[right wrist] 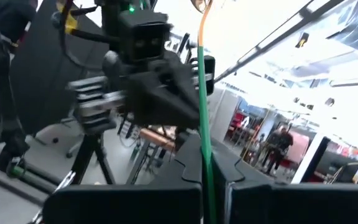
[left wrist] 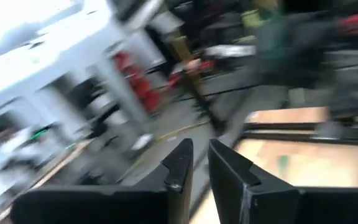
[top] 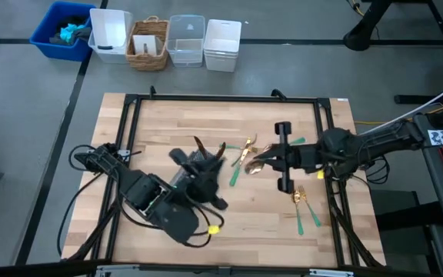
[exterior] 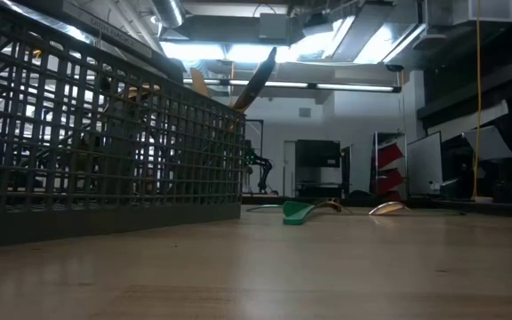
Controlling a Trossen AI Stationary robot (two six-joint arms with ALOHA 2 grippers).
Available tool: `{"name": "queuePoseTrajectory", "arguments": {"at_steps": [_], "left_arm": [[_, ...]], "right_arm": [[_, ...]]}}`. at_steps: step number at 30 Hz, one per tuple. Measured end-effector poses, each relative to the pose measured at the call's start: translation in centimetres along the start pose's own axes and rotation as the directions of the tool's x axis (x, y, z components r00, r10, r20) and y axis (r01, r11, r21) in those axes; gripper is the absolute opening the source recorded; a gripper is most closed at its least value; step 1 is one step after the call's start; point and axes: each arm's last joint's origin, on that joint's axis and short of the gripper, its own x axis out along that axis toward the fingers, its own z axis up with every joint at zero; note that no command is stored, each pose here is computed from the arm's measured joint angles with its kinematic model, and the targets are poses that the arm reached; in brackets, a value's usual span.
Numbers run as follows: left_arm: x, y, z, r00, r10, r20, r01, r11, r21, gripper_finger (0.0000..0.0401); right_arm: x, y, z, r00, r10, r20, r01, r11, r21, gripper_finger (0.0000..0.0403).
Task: Sort silverware
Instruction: Put the green spoon into the silverware basket
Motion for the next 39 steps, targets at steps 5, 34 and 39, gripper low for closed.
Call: {"name": "queuePoseTrajectory", "arguments": {"at_steps": [5, 34, 39], "left_arm": [[0.8, 0.0, 3.1, 0.922, -0.322, 0.213, 0.318, 0.947, 0.054, 0.0028], [9.4, 3.7, 5.3, 0.713, -0.376, 0.592, 0.391, 0.914, 0.109, 0.0171], [9.3, 3.6, 5.3, 0.687, -0.395, 0.61, 0.401, 0.906, 0.136, 0.0179]], "right_arm": [[-1.5, -0.9, 1.7, 0.998, -0.024, 0.05, 0.024, 1.0, 0.003, 0.0001], [-4.8, -2.0, 3.8, 0.999, -0.019, 0.04, 0.019, 1.0, 0.002, 0.0001], [-4.5, -1.9, 3.6, 1.0, -0.012, 0.027, 0.012, 1.0, 0.001, 0.0001]]}}
